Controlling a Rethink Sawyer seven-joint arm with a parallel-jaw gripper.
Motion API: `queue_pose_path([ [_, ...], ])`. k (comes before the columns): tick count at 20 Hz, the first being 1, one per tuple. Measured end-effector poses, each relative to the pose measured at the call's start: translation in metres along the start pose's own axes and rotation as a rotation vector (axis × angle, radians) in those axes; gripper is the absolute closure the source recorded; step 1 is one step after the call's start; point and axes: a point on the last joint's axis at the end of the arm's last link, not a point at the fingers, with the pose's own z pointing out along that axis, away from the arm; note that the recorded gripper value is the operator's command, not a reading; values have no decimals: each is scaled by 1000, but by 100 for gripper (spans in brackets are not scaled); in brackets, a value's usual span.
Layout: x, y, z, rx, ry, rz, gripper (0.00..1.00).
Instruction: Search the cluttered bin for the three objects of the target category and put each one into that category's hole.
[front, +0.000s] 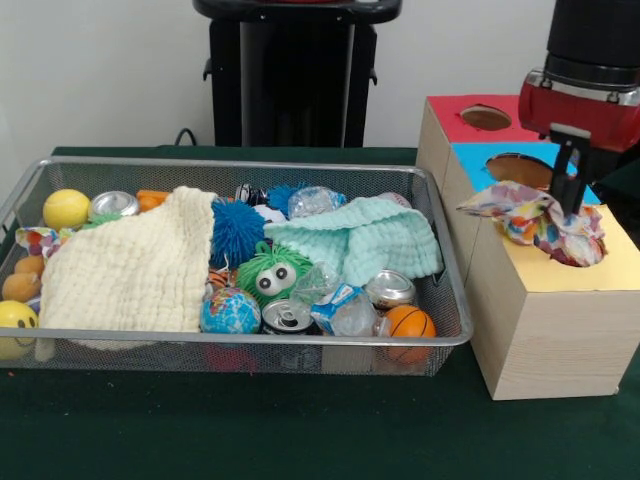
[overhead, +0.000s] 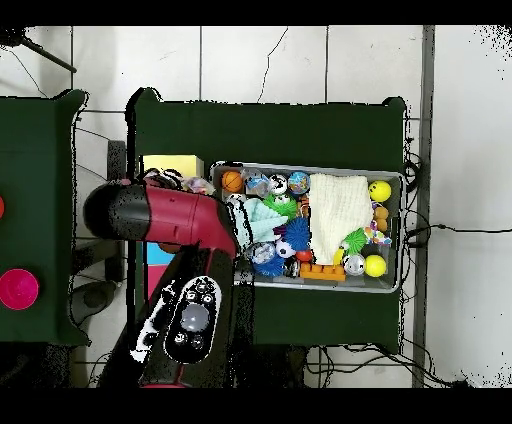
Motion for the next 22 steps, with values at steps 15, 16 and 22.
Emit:
queue_pose_path([
  [15,40,-37,20,3,-3,34,100],
  [16,40,-35,24,-4,-9,43,100],
  [22,41,-25,25,-11,-21,67,100],
])
